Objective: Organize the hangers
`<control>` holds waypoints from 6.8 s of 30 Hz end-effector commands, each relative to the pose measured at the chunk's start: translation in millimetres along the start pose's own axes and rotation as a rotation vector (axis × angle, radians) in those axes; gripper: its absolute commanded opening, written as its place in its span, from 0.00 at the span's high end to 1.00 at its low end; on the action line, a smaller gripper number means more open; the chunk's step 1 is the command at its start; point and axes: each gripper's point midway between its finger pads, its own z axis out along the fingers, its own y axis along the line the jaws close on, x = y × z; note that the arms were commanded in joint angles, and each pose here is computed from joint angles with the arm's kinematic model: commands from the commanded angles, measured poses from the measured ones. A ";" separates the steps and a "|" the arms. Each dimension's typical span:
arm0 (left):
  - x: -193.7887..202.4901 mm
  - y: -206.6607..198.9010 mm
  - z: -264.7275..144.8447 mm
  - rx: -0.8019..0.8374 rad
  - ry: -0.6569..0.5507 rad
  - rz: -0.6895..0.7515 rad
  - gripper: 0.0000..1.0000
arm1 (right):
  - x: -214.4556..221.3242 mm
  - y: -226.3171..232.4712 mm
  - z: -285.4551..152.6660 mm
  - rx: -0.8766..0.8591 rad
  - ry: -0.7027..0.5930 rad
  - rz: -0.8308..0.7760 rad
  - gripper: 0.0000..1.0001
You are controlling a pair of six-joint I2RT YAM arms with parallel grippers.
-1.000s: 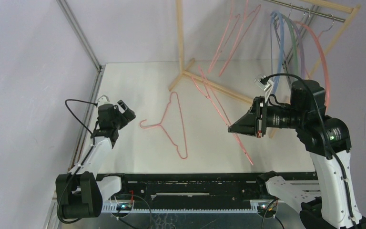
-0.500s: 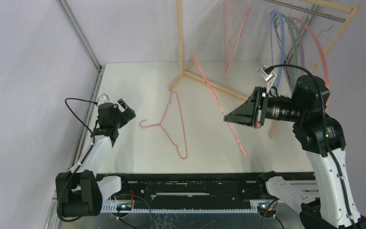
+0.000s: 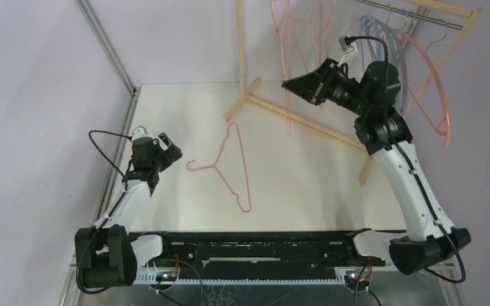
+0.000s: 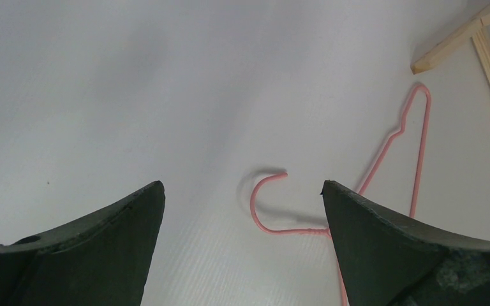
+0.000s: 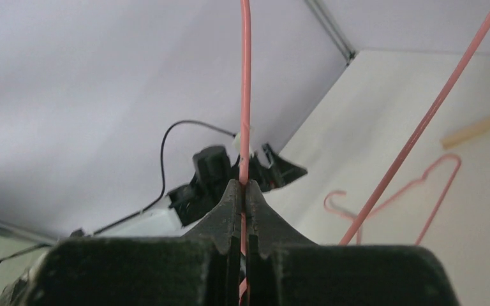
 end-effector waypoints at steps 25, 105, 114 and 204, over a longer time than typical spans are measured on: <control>-15.1 -9.3 0.8 0.024 -0.029 0.040 0.02 | -109.1 -87.4 80.7 0.061 -0.316 -0.018 1.00; -8.6 -8.2 -1.9 0.037 -0.044 -0.020 0.02 | 383.1 -147.9 132.8 0.315 0.937 -0.573 0.47; -9.2 -11.3 -4.5 0.053 -0.044 -0.025 0.02 | 408.9 -186.0 132.5 0.401 0.987 -0.559 0.49; -3.6 -74.8 -65.8 0.419 -0.049 -0.235 0.11 | 271.8 -158.7 143.4 0.454 0.742 -0.210 1.00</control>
